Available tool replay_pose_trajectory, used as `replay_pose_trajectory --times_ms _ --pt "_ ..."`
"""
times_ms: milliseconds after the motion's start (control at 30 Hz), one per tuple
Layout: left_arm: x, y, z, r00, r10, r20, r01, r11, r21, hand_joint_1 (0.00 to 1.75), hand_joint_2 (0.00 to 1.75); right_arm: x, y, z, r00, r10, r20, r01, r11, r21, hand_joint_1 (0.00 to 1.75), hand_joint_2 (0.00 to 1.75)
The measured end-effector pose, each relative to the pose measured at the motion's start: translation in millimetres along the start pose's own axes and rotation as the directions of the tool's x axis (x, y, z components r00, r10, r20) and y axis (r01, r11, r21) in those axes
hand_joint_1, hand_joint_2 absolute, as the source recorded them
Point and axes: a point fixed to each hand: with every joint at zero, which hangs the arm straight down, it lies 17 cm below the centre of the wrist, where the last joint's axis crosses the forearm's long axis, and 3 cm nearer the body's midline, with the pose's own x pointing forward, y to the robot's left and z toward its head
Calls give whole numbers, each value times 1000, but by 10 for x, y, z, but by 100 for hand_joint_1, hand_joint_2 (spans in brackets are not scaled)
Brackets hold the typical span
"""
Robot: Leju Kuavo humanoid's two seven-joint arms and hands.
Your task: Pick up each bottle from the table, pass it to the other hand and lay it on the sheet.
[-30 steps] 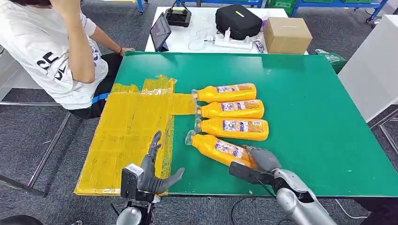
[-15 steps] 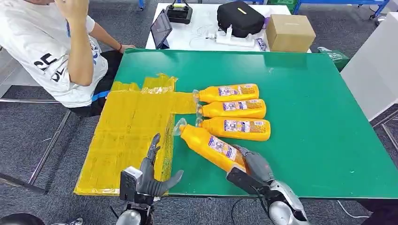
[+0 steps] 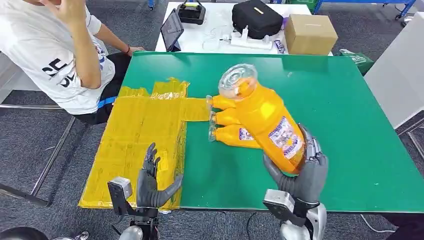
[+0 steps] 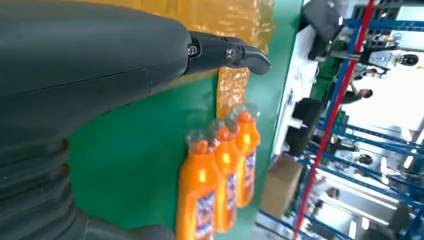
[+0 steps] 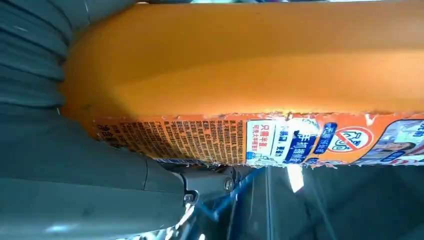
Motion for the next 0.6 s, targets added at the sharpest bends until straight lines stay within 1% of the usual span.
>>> replay_pose_trajectory --times_ms 100,167,267,333,400,533,600 --pt "30 -79 -7 995 99 -22 -100 994 -33 0 175 -6 -69 24 1000 13 -19 -13 999 -35 175 175" --pt "58 -205 8 982 183 -46 -186 979 -87 0 175 -8 9 70 999 26 -19 -26 1000 -11 175 175" --pt "125 -466 65 957 278 -85 -289 937 -196 0 175 -27 308 264 999 18 -34 -15 997 74 175 175" --pt "181 -598 107 939 326 -105 -343 905 -254 0 175 -48 534 385 998 -22 -67 29 993 117 175 175" --pt "248 -715 148 924 364 -117 -382 872 -307 0 175 -37 842 587 991 -75 -111 95 978 184 175 175" --pt "308 -807 189 914 385 -126 -404 845 -351 0 175 108 1234 875 983 -126 -130 159 944 290 175 175" --pt "341 -834 209 907 401 -130 -420 829 -369 0 175 123 1356 980 978 -145 -151 187 929 318 175 175"
